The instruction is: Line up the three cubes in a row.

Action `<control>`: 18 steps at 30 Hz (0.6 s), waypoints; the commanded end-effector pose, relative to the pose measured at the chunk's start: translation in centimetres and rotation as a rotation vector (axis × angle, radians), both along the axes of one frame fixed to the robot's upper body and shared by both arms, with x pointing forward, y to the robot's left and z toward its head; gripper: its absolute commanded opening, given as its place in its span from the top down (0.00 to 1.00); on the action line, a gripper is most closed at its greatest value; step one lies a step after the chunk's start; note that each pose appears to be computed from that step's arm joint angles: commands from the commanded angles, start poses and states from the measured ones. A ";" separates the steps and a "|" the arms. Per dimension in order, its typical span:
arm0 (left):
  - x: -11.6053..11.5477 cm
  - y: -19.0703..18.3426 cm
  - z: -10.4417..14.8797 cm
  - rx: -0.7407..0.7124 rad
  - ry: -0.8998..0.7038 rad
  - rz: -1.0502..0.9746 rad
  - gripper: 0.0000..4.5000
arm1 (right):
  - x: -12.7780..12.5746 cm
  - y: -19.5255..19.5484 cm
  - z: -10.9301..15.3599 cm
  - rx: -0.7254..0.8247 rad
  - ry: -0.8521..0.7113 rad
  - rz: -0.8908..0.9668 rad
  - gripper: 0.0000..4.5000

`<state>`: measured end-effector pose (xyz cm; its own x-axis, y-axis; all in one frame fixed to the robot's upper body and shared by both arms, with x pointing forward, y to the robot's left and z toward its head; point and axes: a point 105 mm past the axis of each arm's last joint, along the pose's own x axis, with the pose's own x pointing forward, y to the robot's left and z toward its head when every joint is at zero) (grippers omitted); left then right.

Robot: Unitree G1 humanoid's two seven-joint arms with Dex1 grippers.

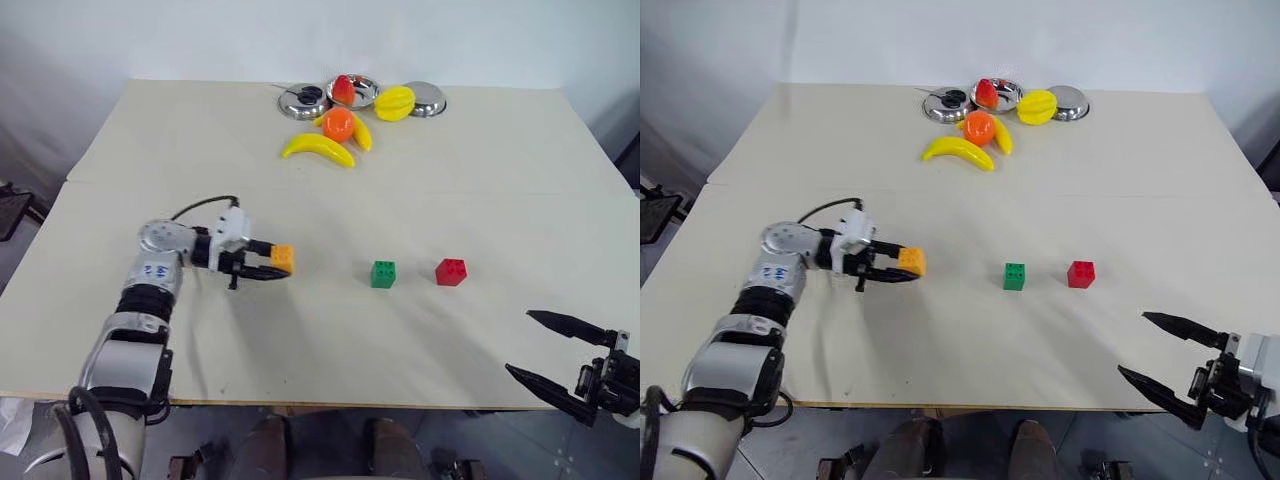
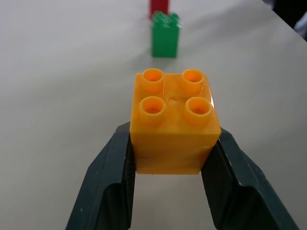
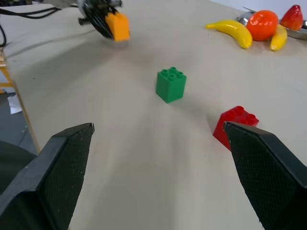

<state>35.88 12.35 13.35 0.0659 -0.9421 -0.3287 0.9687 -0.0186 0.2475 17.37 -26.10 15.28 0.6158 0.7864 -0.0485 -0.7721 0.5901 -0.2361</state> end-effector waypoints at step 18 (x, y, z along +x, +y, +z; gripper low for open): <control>1.2 -4.0 -0.9 0.070 -0.021 -0.023 0.66 | -0.6 1.4 1.2 0.019 -0.045 -0.003 0.00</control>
